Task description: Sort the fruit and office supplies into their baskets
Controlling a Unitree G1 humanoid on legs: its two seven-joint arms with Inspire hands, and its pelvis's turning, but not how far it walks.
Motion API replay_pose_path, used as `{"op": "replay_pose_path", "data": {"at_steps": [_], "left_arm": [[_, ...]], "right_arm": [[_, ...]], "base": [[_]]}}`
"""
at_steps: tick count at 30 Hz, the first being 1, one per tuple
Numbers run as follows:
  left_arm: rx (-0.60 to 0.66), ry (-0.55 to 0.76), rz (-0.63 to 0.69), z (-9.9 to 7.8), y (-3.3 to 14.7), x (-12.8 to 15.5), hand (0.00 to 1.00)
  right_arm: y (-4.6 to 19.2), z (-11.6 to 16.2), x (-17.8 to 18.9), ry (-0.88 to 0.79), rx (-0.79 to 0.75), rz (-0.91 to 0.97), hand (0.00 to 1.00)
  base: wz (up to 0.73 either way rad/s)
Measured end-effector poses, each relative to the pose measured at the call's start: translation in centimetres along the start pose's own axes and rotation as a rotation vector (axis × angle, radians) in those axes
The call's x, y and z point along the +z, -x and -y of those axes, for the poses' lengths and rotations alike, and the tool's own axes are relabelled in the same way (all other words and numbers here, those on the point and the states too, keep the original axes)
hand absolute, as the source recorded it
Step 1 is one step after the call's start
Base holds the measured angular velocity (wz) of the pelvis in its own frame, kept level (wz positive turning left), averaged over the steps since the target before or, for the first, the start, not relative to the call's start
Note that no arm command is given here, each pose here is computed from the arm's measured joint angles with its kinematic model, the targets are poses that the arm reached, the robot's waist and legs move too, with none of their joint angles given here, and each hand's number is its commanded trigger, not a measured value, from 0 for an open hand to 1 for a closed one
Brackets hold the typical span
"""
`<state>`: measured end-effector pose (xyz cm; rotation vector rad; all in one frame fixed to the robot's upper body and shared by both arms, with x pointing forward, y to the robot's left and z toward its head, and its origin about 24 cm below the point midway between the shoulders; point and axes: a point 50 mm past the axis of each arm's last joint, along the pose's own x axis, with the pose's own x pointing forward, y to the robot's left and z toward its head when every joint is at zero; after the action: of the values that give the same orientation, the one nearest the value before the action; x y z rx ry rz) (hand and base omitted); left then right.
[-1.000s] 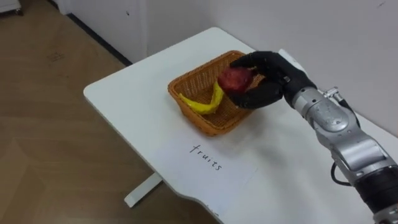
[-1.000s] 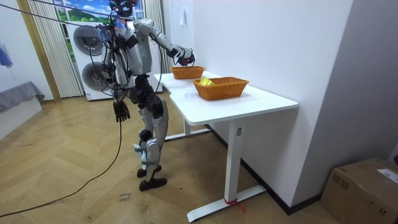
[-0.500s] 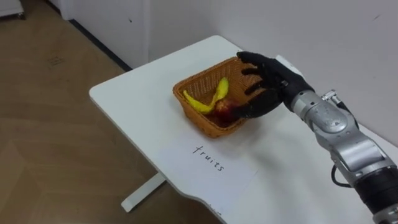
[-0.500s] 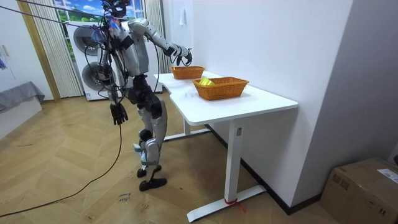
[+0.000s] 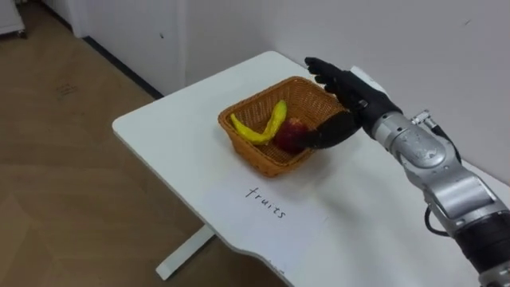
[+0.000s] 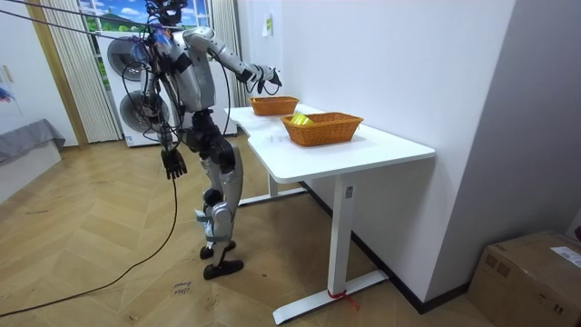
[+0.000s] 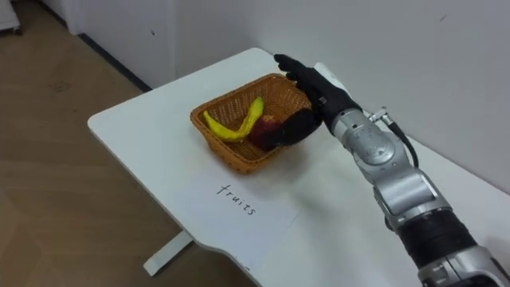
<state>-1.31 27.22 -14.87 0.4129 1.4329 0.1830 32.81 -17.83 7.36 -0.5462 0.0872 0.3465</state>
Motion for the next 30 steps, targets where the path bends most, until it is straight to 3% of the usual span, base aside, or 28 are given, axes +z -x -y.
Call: {"op": "replay_pose_path", "data": {"at_steps": [4,12,24,30], "left_arm": [[0.003,0.000,0.006,0.0,-0.1,0.3,0.00],[0.028,-0.009,0.036,-1.0,-0.2,1.1,0.00],[0.061,-0.021,0.104,-1.7,-0.5,3.8,0.00],[0.104,-0.012,0.173,-2.1,-0.6,5.8,0.00]], "right_arm": [[0.0,0.2,0.1,-0.001,-0.005,0.006,0.00],[1.7,5.9,2.8,-0.069,-0.239,0.141,0.00],[5.3,11.4,6.8,-0.066,-0.537,0.339,0.00],[7.8,13.4,5.0,-0.116,-0.703,0.305,0.00]], "base": [[-0.11],[-0.15],[-0.35],[-0.26]]}}
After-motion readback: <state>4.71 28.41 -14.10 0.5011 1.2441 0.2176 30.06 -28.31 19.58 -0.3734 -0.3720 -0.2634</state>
